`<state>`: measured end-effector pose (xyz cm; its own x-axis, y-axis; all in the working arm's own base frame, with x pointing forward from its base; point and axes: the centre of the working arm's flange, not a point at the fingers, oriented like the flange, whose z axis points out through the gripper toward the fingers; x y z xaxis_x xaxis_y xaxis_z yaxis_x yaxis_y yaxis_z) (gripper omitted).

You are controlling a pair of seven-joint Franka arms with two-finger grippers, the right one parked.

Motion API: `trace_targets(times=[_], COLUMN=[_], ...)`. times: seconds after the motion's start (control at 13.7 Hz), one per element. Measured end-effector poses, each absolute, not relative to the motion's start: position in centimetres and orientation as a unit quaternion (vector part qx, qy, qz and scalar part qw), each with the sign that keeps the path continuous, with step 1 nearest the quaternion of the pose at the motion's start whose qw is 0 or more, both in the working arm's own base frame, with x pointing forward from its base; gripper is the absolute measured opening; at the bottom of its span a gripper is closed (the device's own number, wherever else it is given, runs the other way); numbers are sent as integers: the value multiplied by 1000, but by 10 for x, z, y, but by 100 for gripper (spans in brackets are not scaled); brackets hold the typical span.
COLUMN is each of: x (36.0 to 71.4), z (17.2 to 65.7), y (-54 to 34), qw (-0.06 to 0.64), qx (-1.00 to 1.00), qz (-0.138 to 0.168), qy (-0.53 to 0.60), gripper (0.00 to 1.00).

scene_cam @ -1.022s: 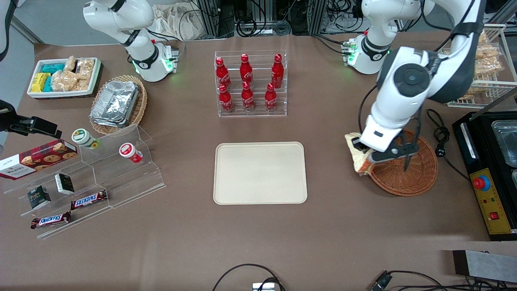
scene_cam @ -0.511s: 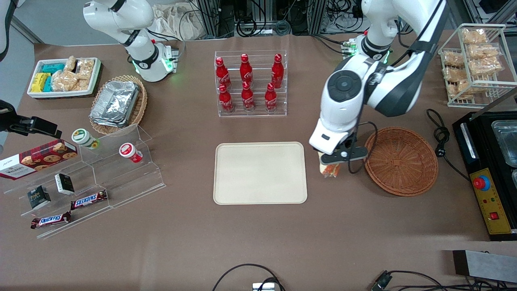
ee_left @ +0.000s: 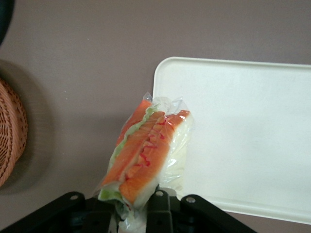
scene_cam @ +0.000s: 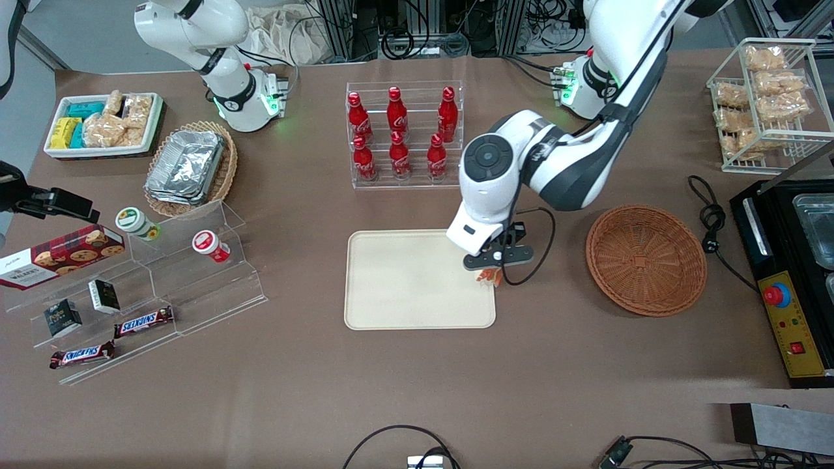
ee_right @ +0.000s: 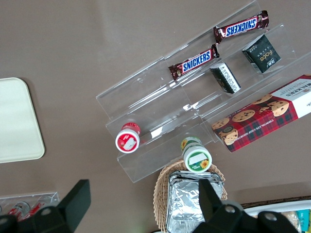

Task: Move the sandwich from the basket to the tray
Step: 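Carry the sandwich with the left gripper over the cream tray, then lower the sandwich onto the tray and open the left gripper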

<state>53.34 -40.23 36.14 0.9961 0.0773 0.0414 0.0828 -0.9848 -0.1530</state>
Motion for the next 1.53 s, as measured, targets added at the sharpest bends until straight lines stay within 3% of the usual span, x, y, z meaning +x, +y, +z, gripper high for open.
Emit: trace_targets(times=[0.44, 0.73, 1.53], x=[517, 515, 517], z=[311, 288, 248], y=[-433, -443, -466], qw=[89, 104, 110], qx=[-996, -994, -993], qz=[-8, -26, -31], qy=[-12, -30, -14], gripper=[16, 16, 16])
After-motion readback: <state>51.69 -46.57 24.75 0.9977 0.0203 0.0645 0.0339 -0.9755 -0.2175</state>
